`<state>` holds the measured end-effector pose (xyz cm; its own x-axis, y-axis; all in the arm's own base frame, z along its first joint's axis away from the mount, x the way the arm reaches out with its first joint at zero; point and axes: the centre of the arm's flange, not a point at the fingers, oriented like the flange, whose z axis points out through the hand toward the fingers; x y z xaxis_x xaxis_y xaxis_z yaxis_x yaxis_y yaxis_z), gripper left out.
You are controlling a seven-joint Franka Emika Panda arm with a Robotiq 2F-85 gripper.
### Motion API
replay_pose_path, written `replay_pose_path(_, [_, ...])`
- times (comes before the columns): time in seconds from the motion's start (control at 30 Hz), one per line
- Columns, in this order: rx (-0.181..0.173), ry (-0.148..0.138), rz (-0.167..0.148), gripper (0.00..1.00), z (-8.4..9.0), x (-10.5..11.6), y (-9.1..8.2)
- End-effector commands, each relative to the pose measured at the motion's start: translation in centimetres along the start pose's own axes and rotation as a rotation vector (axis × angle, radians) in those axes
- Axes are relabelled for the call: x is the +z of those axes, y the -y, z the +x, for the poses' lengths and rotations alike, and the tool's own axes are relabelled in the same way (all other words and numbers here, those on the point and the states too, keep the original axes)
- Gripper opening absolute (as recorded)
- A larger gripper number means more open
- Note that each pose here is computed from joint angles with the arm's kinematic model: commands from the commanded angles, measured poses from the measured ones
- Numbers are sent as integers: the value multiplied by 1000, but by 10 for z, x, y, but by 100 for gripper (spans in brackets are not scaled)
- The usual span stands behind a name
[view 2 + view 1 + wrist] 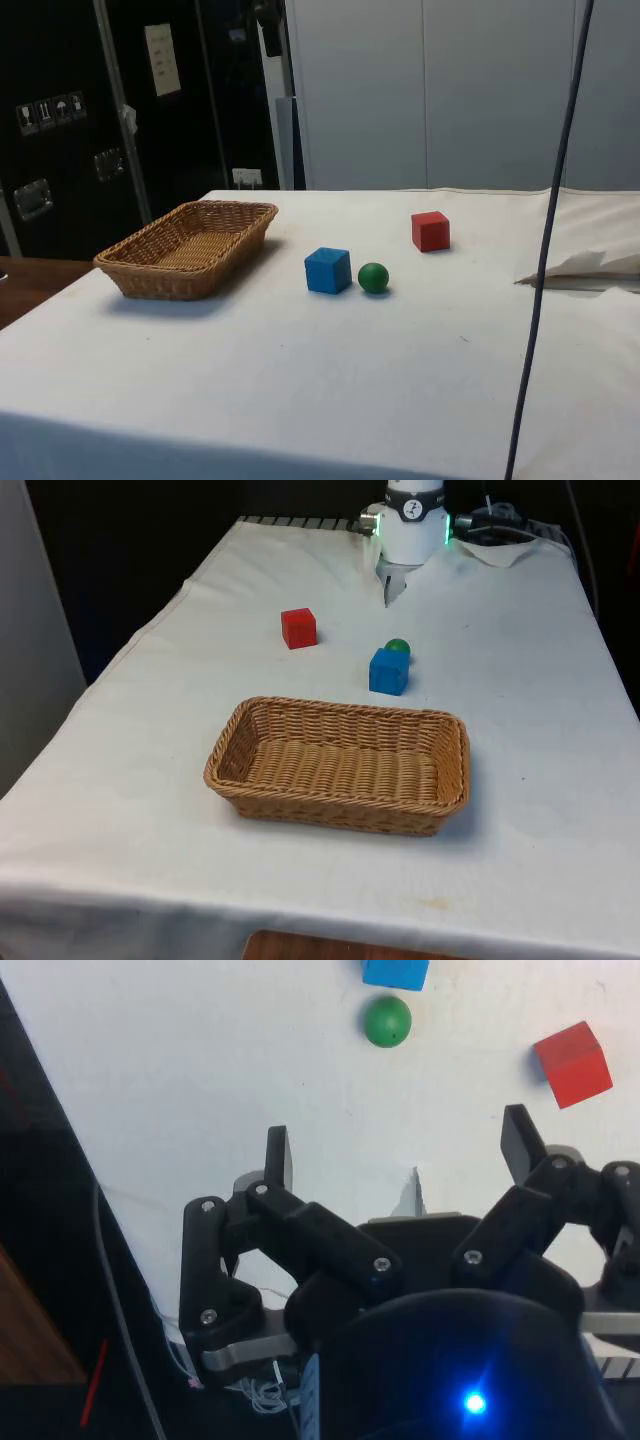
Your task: Place all non-red objects into the basket.
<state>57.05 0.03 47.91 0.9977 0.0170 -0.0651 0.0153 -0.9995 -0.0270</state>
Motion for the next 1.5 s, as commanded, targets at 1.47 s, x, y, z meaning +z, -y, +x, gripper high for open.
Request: replay_pose_path(1.47, [175,-65,-53,100,-15,69,-14])
